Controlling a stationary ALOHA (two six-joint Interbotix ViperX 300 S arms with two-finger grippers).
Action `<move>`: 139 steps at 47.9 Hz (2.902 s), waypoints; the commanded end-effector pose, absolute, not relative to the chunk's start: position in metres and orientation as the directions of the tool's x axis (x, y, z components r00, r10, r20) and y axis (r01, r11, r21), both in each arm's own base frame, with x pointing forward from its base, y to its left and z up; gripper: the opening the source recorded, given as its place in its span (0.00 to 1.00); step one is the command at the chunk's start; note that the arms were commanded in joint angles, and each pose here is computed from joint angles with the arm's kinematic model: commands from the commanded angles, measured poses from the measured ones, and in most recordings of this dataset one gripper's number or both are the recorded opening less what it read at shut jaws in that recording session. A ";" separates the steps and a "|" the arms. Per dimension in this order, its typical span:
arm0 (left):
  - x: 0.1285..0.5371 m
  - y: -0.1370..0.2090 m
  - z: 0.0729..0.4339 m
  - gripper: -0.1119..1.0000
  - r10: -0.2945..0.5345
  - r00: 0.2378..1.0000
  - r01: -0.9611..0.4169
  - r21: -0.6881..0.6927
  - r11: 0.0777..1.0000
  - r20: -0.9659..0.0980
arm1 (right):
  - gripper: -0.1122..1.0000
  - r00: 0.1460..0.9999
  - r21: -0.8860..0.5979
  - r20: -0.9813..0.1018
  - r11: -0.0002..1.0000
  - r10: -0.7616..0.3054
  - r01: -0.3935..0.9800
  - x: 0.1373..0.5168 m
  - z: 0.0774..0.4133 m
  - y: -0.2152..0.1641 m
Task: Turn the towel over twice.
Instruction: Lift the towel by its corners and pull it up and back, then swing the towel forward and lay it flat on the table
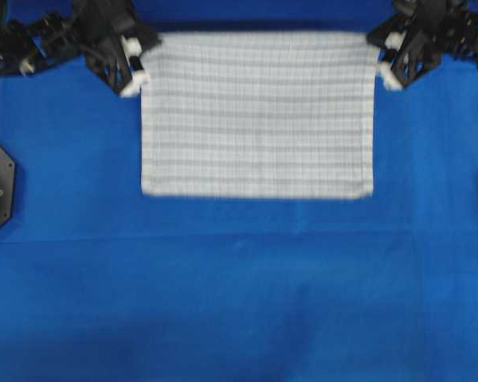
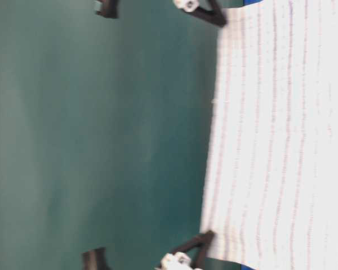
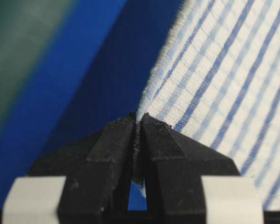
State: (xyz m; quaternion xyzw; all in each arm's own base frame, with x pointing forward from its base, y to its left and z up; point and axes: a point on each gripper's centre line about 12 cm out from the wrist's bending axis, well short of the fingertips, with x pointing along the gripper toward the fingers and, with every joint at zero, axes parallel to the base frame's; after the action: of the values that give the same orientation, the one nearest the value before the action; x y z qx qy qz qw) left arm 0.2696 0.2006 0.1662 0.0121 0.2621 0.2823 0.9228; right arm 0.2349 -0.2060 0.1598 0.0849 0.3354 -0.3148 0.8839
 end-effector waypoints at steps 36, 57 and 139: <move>0.279 0.245 0.293 0.12 0.660 0.744 -0.618 0.274 0.737 -0.098 | 0.17 0.616 -0.206 -0.336 0.694 -0.712 0.690 0.233 0.307 -0.251; 0.266 0.184 0.300 0.12 0.567 0.816 -0.518 0.294 0.803 -0.112 | 0.17 0.673 -0.195 -0.336 0.748 -0.659 0.635 0.225 0.313 -0.193; 0.273 -0.013 0.126 0.12 -0.033 0.762 0.005 -0.044 0.999 -0.646 | 0.17 0.542 0.185 -0.840 0.943 0.006 0.276 0.248 0.135 0.019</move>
State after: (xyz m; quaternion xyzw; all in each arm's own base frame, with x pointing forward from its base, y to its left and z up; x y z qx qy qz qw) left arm 0.2671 -0.0095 0.1212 -0.0201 0.3537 -0.0055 0.9351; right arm 0.2445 0.0172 0.1350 0.1483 0.4717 -0.0793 0.8655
